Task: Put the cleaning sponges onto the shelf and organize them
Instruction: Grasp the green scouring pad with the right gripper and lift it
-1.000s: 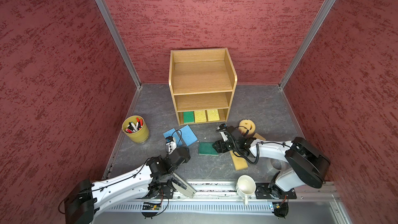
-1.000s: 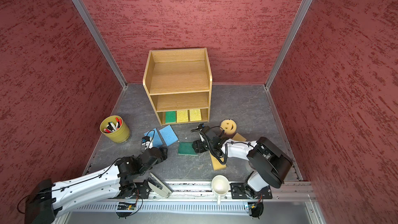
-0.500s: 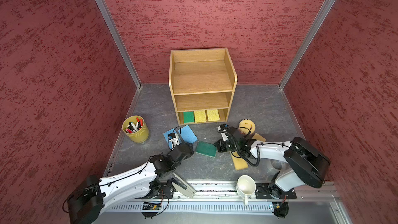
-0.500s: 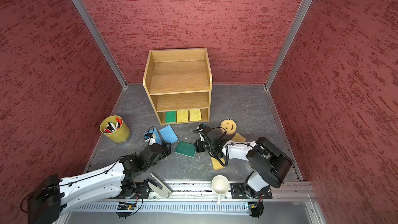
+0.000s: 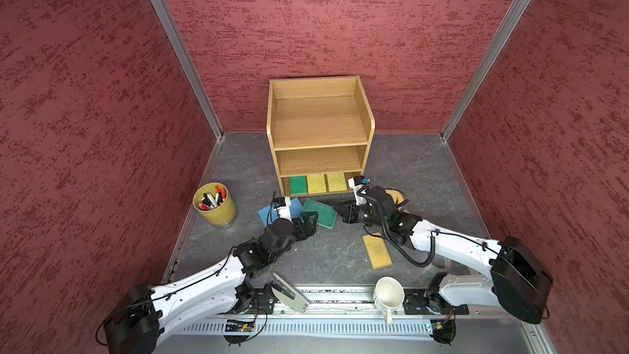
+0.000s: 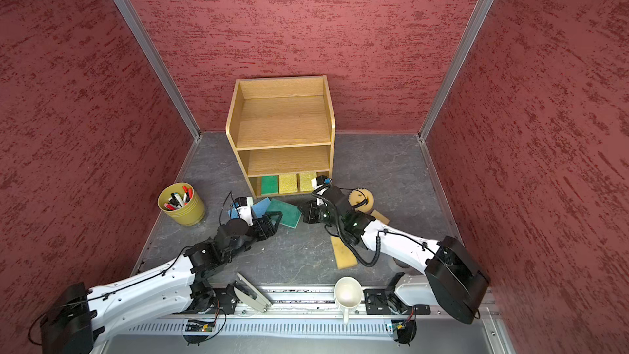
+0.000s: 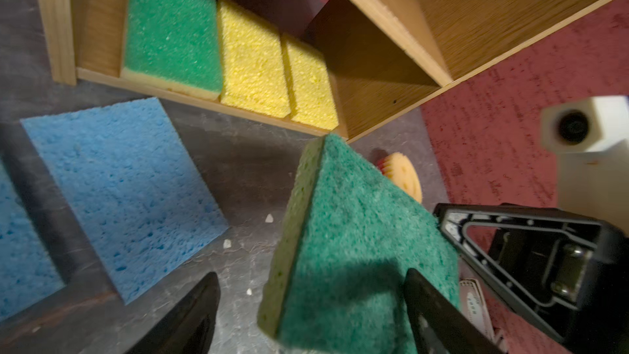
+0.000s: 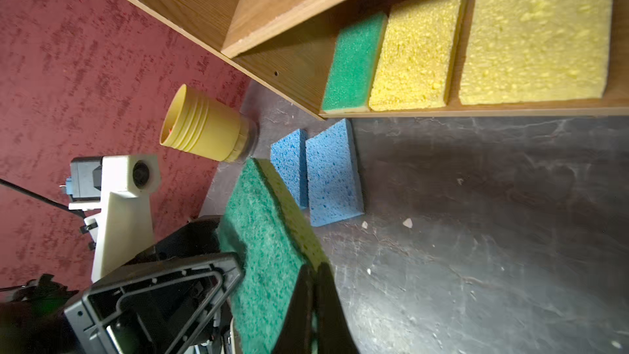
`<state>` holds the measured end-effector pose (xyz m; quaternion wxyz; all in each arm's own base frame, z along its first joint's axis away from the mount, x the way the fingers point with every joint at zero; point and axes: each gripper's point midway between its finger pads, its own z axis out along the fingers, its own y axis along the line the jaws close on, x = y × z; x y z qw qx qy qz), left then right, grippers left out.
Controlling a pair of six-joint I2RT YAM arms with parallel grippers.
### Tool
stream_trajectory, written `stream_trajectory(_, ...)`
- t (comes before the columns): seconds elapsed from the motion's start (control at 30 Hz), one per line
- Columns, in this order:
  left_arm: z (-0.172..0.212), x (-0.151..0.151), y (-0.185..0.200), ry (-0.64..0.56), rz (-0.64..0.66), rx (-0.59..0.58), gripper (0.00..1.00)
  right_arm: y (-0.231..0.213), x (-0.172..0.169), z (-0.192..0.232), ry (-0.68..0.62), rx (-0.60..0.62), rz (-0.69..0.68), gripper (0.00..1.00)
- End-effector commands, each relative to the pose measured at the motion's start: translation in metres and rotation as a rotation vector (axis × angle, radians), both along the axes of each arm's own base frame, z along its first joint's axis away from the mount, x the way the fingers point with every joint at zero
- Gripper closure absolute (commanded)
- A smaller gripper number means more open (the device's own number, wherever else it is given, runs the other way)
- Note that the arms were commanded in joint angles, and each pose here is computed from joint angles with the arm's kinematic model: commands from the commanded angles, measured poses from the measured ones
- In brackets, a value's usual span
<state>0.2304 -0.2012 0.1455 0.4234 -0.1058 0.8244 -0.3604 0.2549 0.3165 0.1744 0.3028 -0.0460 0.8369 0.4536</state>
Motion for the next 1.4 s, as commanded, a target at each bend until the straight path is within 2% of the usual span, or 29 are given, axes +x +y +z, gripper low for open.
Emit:
stream_trajectory(0.0,0.035,0.008,-0.001,-0.106,0.004,-0.069,0.13,0.009,0.003,0.019,0.014,0.092,-0.004,1.00)
stream_trajectory(0.1,0.053,0.014,0.000,-0.154,0.012,-0.121,0.15,0.018,0.000,0.023,0.037,0.148,0.031,1.00)
stream_trajectory(0.17,0.063,0.017,-0.003,-0.173,0.002,-0.152,0.22,0.022,0.000,0.027,0.039,0.177,0.042,1.00)
stream_trajectory(0.23,0.070,0.019,-0.007,-0.186,-0.009,-0.171,0.33,0.025,-0.001,0.030,0.043,0.201,0.053,1.00)
stream_trajectory(0.37,0.077,0.023,-0.006,-0.194,0.002,-0.198,0.62,0.029,-0.003,0.035,0.031,0.235,0.077,1.00)
stream_trajectory(0.43,0.081,0.026,-0.002,-0.196,0.019,-0.219,0.72,0.027,-0.005,0.034,0.013,0.233,0.088,0.98)
stream_trajectory(0.47,0.085,0.027,0.000,-0.199,0.025,-0.234,0.74,0.026,-0.008,0.034,0.003,0.238,0.096,0.87)
stream_trajectory(0.5,0.087,0.029,0.003,-0.199,0.030,-0.245,0.77,0.025,-0.011,0.034,-0.003,0.244,0.103,0.70)
stream_trajectory(0.53,0.091,0.030,0.004,-0.199,0.029,-0.259,0.79,0.023,-0.013,0.034,-0.017,0.251,0.111,0.47)
stream_trajectory(0.57,0.093,0.032,0.006,-0.196,0.028,-0.273,0.81,0.021,-0.015,0.036,-0.031,0.257,0.125,0.32)
stream_trajectory(0.63,0.100,0.034,0.010,-0.199,0.018,-0.304,0.82,0.018,-0.018,0.040,-0.059,0.269,0.153,0.23)
stream_trajectory(1.07,0.123,0.028,0.003,-0.137,-0.144,-0.385,0.82,0.018,-0.018,0.078,-0.160,0.424,0.324,0.18)
stream_trajectory(1.3,0.115,0.028,0.001,-0.059,-0.185,-0.432,0.82,0.025,-0.019,0.096,-0.183,0.503,0.384,0.26)
stream_trajectory(1.37,0.113,0.028,0.000,-0.039,-0.196,-0.443,0.82,0.028,-0.017,0.089,-0.160,0.512,0.390,0.30)
